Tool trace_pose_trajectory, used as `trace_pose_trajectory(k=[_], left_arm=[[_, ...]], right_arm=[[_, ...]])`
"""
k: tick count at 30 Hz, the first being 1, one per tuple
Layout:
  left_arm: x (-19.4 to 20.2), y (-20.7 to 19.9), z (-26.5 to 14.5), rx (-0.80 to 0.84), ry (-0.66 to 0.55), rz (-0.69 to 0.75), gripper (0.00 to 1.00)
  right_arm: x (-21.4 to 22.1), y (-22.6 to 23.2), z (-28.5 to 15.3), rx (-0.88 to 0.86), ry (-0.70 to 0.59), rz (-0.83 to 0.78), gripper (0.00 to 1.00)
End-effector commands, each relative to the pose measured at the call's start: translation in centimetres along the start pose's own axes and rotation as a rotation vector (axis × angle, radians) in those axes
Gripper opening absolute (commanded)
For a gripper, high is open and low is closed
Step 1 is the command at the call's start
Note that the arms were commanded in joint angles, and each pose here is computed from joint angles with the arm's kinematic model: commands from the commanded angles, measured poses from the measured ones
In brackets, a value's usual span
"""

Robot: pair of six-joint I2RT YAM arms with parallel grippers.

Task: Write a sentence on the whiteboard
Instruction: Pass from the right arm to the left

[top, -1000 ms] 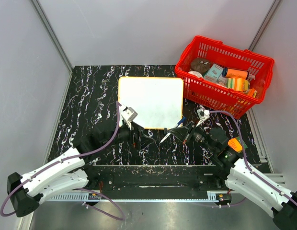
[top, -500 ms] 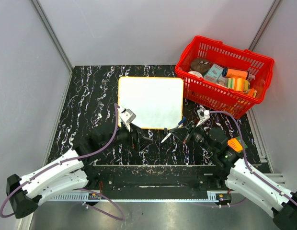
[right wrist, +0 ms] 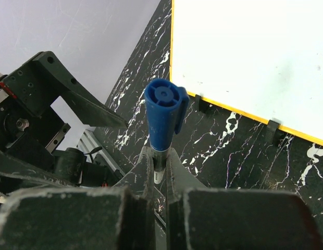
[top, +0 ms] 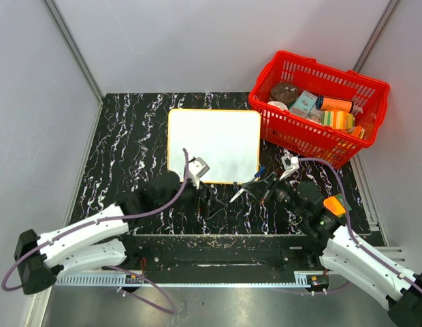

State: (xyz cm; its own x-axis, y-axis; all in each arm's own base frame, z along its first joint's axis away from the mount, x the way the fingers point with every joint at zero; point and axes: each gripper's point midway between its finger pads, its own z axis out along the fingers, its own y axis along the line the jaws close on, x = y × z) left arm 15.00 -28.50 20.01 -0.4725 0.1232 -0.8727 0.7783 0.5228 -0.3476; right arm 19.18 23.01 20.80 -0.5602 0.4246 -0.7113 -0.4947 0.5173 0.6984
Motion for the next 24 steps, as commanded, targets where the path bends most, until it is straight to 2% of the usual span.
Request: trace_pose_trajectory(k=[1,15,18,22,23,24], left_arm=[[-2.8,-0.5,1.4,-0.053,-0.035,0.046,0.99],[-2.5,-2.5,6.5,-0.006,0.046,0.101,0.99],[-2.3,-2.7,7.2,0.013,0.047,0.105,0.92],[-2.5,-3.2,7.7,0.043,0.037,0.118,0.73],[-2.5,-3.3,7.8,0.049,0.039,0.123,0.6],[-2.5,-3.3,7.8,0.05,0.041,0.127,0.53]], right_arm=[[-1.6,0.8,0.2,0.004,-0.047,0.006,0.0],[-2.2,1.9,-0.5,-0.043,-0.074,0.022,0.0],[-2.3,2.2,-0.6,-0.054,-0.076,0.024,0.0],[-2.1,2.3,-0.6,-0.065,-0.067,0.029,0.0],[-2.1,2.4,-0.6,-0.068,-0.066,0.03,0.0],[-2.2,2.5,-0.6,-0.07,-0.066,0.03,0.0]])
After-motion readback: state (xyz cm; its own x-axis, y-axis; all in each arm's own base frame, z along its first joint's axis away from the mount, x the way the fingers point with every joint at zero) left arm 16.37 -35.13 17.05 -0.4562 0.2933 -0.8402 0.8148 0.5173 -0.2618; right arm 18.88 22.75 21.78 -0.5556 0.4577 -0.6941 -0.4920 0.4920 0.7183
